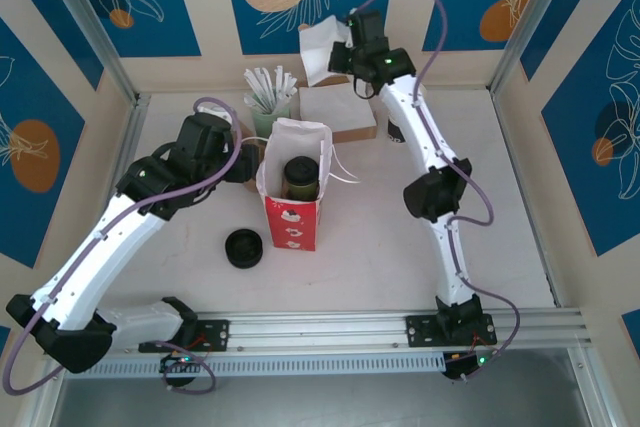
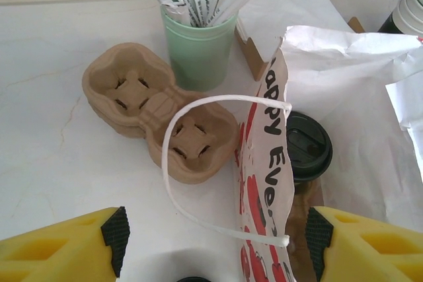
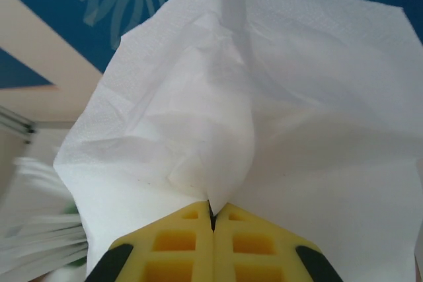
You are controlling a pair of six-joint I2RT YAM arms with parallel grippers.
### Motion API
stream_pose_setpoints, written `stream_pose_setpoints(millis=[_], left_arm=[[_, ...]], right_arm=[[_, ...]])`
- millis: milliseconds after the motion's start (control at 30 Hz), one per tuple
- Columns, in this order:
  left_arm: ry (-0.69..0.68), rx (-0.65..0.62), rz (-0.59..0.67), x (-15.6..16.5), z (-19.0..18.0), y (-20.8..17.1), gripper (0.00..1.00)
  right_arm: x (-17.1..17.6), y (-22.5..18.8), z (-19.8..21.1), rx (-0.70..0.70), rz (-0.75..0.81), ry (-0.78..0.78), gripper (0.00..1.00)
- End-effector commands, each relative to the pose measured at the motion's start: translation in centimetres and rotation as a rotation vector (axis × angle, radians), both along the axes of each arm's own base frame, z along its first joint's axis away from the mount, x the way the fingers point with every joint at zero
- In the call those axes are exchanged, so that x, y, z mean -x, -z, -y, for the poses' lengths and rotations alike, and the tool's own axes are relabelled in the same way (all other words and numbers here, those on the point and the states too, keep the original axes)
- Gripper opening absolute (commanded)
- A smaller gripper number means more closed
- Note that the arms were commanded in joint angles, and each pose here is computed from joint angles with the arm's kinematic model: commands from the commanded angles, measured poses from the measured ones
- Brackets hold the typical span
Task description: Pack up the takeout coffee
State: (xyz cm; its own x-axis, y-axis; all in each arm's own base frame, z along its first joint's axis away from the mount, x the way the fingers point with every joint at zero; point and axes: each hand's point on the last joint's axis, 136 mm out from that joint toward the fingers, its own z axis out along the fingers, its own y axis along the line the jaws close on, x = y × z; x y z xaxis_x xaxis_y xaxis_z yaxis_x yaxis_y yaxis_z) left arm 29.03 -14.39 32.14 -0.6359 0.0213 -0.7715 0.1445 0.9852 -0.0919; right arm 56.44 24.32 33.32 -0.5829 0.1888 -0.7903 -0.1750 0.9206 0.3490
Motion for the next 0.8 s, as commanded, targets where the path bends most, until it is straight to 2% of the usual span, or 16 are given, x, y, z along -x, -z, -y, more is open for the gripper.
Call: stream_pose_setpoints(millis=[0,167,433,667,767], left_arm=[[0.007,0.036,-0.011,-0.6,0.8,0.4,0.73],[0.033,0.061,0.010,-1.0,1.5,-0.1,0.76],[0.067,0.079,0.027,-1.1,2.2,-0.4,0.80],[0.075,0.088,0.028,-0.7,2.1,0.4,0.81],[0.072,0.098,0.025,-0.8,2.1,0.8,0.81]], right_arm=[[4.7,-4.8,-0.6,-0.148,-0.045,-0.039,0.00],[10.4,-8.8,-1.2,-0.359,-0.160,-0.099,0.00],[18.4,-11.8,-3.7,-0.650,-0.384,-0.245,0.00],[24.9,-13.6,-6.5,-0.754,-0.431,-0.345,0.00],[27.0,-13.1,-7.7,-0.806,-0.455,-0.359,0.00]])
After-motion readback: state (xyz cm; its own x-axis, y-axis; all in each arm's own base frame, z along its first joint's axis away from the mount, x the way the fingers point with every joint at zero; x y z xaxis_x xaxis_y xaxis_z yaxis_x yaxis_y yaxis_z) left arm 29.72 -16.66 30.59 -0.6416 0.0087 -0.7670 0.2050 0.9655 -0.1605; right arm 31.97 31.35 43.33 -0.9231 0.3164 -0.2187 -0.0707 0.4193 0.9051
